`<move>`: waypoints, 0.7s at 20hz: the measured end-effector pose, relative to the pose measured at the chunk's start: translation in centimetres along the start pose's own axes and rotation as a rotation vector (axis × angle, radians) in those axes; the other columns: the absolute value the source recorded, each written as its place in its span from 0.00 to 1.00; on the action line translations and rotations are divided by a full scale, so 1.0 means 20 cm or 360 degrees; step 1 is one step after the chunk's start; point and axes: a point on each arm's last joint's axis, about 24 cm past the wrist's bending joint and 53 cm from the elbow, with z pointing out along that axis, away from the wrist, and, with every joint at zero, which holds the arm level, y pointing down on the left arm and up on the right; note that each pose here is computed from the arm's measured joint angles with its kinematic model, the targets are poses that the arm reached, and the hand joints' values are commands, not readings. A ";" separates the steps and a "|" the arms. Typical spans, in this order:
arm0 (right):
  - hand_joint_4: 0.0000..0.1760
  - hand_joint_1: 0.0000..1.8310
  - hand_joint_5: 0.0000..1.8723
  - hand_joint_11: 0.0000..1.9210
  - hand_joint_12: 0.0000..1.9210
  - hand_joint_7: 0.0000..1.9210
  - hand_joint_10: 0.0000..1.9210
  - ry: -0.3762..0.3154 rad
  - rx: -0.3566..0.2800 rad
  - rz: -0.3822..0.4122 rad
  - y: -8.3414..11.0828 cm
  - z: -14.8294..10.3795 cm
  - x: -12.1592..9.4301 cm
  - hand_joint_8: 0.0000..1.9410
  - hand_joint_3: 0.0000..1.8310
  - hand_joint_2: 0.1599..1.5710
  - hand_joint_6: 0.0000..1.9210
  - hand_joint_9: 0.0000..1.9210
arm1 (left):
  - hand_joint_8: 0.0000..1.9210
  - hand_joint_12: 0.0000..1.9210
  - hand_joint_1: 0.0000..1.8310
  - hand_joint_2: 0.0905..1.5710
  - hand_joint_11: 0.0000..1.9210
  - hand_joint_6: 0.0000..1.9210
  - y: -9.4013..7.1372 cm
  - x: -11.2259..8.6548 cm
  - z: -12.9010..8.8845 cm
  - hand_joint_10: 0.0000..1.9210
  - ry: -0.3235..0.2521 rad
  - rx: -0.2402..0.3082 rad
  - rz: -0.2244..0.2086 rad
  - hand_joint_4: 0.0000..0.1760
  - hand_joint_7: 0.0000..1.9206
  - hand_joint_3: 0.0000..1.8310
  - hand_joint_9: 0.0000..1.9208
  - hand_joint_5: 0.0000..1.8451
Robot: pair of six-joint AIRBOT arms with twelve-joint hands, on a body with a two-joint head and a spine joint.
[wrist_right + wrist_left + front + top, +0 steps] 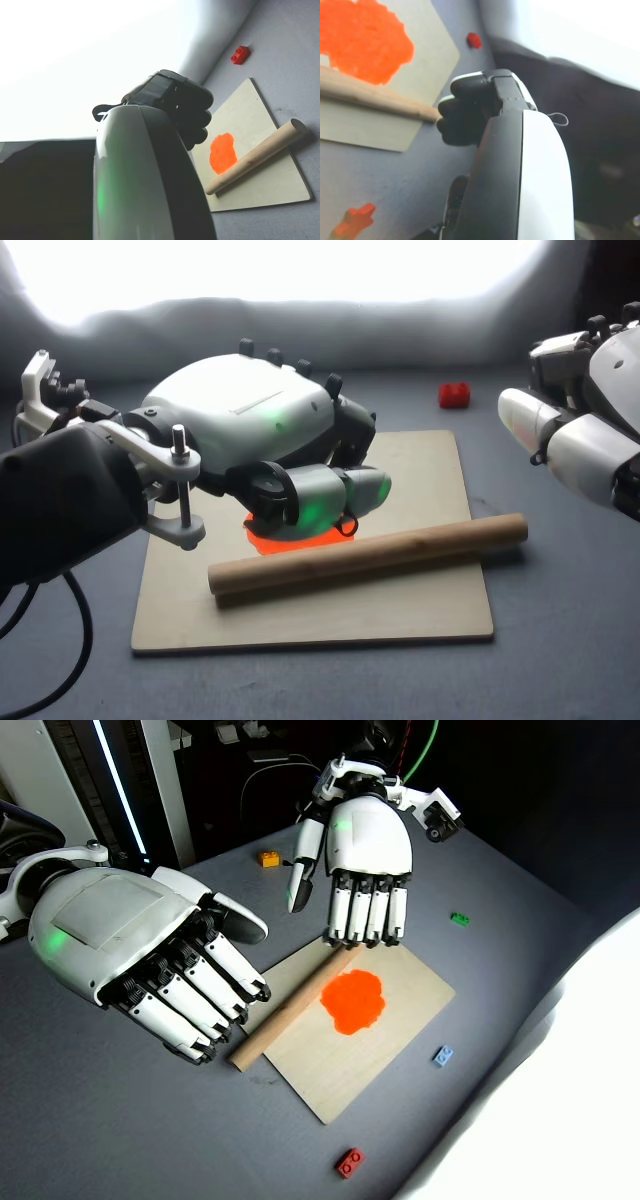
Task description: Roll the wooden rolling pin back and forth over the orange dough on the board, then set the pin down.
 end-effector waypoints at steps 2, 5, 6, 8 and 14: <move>0.00 0.03 0.43 0.53 1.00 0.54 1.00 0.0003 -0.0009 -0.0001 0.01 0.00 0.00 0.91 0.00 0.98 0.89 0.54 | 0.93 1.00 0.08 0.97 0.30 0.87 -0.02 0.01 0.00 1.00 0.0008 0.0013 -0.0006 0.00 0.39 0.00 0.37 0.33; 0.00 0.01 0.43 0.51 1.00 0.52 1.00 0.0013 -0.0044 -0.0026 0.03 0.01 0.00 0.90 0.00 0.97 0.89 0.52 | 0.92 1.00 0.07 0.97 0.34 0.87 -0.05 0.04 -0.02 1.00 0.0041 0.0028 -0.0010 0.00 0.42 0.00 0.40 0.35; 0.00 0.03 0.40 0.50 1.00 0.50 1.00 0.0022 -0.0049 -0.0023 0.03 0.01 0.01 0.93 0.00 0.97 0.95 0.51 | 0.91 1.00 0.06 0.97 0.35 0.88 -0.05 0.04 -0.02 0.99 0.0038 0.0029 -0.0012 0.00 0.44 0.00 0.42 0.36; 0.00 0.05 0.39 0.50 1.00 0.50 1.00 0.0029 -0.0054 -0.0025 0.04 0.01 0.01 0.95 0.00 0.96 0.98 0.51 | 0.89 1.00 0.06 0.98 0.35 0.87 -0.05 0.01 -0.02 0.97 0.0019 0.0033 -0.0012 0.00 0.45 0.00 0.43 0.36; 0.00 0.03 0.39 0.54 1.00 0.53 1.00 0.0072 -0.0058 -0.0022 0.02 0.06 0.00 0.95 0.01 1.00 0.94 0.55 | 0.89 1.00 0.11 0.98 0.37 0.86 -0.07 0.02 -0.02 0.97 0.0025 0.0044 -0.0010 0.00 0.46 0.00 0.44 0.37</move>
